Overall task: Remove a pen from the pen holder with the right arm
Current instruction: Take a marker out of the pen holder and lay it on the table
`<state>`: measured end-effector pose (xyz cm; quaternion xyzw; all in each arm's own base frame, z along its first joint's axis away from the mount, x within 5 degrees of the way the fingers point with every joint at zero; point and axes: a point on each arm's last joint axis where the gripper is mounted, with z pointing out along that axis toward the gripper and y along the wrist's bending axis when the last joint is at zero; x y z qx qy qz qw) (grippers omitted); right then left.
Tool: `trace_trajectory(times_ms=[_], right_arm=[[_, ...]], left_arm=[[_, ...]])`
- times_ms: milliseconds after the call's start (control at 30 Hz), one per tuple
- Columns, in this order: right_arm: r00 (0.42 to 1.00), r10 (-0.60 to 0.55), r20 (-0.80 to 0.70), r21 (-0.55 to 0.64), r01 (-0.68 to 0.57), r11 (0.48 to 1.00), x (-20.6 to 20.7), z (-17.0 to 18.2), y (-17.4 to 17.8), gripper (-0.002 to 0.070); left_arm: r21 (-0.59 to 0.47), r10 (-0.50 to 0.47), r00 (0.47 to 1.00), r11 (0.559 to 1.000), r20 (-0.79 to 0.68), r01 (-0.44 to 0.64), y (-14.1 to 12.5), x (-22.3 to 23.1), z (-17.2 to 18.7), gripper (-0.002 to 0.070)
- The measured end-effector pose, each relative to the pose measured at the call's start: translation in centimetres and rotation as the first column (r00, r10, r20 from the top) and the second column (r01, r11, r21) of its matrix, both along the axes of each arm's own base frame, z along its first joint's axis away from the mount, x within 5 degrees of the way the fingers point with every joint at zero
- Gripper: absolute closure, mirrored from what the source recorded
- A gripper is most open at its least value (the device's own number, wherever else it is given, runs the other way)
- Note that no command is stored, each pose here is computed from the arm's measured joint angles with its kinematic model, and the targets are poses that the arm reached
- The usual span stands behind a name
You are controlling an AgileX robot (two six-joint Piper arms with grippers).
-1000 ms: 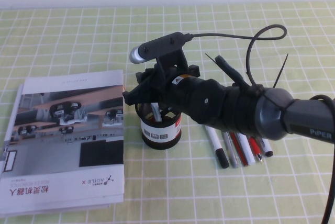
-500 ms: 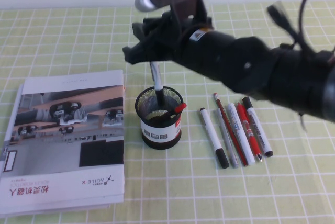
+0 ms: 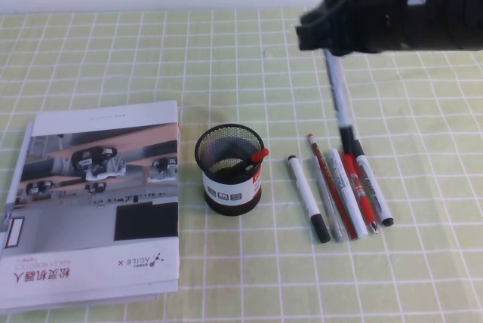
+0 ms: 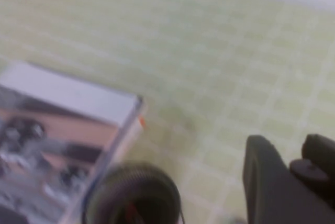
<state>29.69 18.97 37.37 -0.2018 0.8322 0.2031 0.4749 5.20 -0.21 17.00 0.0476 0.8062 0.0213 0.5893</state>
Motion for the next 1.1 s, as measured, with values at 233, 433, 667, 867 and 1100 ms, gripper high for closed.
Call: trace_trajectory(times_ms=[233, 433, 667, 867, 1100], right_arm=[[0.956, -0.111, -0.272, -0.136, 0.076, 0.988, 0.1, -3.3, -1.1, 0.0587], [0.908, -0.151, -0.391, -0.216, 0.069, 0.974, 1.9, -7.7, -0.3, 0.0587], [0.871, -0.235, -0.432, -0.238, 0.141, 0.961, 4.8, -11.0, -1.7, 0.0587], [0.838, -0.301, -0.455, -0.261, 0.198, 0.945, 6.7, -13.1, -3.8, 0.0587], [0.822, -0.352, -0.447, -0.297, 0.235, 0.925, 8.3, -14.9, -5.7, 0.0587]], left_arm=[[0.000, 0.000, 1.000, 1.000, 0.000, 0.000, 0.0, 0.0, 0.0, 0.0681], [0.000, 0.000, 1.000, 1.000, 0.000, 0.000, 0.0, 0.0, 0.0, 0.0681], [0.000, 0.000, 1.000, 1.000, 0.000, 0.000, 0.0, 0.0, 0.0, 0.0681], [0.000, 0.000, 1.000, 1.000, 0.000, 0.000, 0.0, 0.0, 0.0, 0.0681], [0.000, 0.000, 1.000, 1.000, 0.000, 0.000, 0.0, 0.0, 0.0, 0.0681]])
